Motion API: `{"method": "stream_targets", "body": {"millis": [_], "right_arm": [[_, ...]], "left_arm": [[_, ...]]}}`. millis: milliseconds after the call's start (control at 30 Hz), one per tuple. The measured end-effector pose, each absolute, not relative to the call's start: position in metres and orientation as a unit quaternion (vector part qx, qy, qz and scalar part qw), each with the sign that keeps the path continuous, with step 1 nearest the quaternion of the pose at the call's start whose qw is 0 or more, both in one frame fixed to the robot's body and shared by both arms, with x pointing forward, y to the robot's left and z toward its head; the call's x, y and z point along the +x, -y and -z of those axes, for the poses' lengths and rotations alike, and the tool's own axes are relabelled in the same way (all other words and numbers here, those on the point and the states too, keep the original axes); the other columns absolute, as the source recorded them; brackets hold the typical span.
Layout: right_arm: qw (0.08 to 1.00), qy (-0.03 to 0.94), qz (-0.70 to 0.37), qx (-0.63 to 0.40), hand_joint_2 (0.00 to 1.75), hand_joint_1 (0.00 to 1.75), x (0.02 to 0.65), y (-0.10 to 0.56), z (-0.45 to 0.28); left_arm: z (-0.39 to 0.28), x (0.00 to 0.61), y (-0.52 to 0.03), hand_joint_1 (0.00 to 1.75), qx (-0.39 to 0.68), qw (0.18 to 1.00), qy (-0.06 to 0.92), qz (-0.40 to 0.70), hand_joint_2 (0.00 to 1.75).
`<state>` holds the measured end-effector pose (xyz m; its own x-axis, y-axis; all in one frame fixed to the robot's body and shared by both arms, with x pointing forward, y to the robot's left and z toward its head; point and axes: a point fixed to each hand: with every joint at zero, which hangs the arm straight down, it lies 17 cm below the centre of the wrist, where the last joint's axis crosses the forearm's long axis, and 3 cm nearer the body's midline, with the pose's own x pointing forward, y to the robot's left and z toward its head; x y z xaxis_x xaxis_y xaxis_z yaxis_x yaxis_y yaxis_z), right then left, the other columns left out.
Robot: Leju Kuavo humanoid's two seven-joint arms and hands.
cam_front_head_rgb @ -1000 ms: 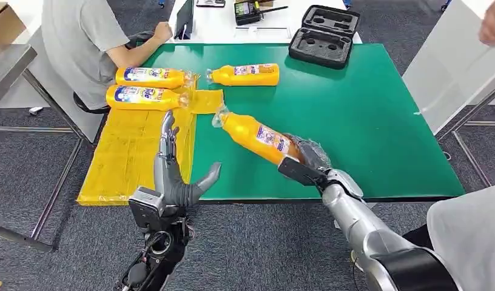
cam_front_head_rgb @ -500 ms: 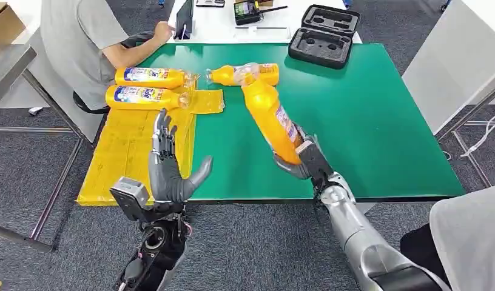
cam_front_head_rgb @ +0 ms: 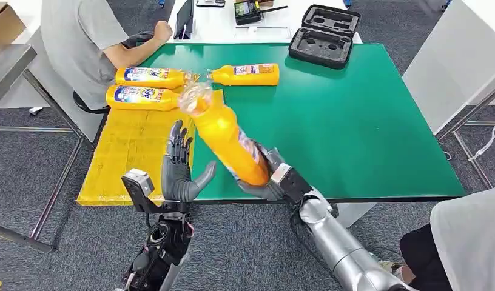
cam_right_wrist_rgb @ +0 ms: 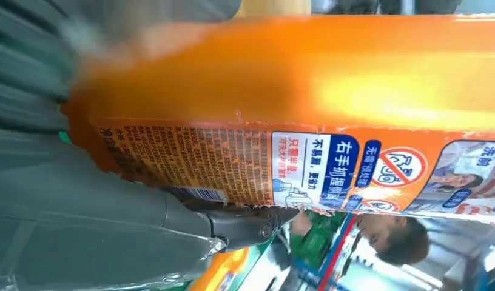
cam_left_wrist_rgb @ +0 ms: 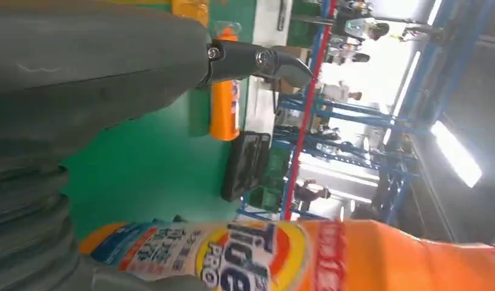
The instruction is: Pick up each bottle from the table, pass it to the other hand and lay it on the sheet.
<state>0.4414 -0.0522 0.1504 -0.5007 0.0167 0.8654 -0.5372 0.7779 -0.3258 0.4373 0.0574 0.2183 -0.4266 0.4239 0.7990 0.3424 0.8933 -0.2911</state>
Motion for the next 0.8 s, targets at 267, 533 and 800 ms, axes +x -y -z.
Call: {"method": "stream_targets", "body": {"millis": [267, 533, 800], "right_arm": [[0.465, 0.805, -0.316, 0.191, 1.75, 1.75, 0.427, 0.035, -0.149], [0.453, 0.806, -0.339, 0.174, 1.75, 1.75, 0.432, 0.033, -0.151], [0.451, 0.808, -0.35, 0.145, 1.75, 1.75, 0.442, 0.041, -0.148]], "left_arm": [[-0.21, 0.44, -0.054, 0.0, -0.227, 0.493, 0.839, -0.031, 1.75], [-0.208, 0.44, -0.055, 0.0, -0.226, 0.495, 0.839, -0.029, 1.75], [-0.209, 0.439, -0.054, 0.0, -0.23, 0.493, 0.838, -0.027, 1.75]]}}
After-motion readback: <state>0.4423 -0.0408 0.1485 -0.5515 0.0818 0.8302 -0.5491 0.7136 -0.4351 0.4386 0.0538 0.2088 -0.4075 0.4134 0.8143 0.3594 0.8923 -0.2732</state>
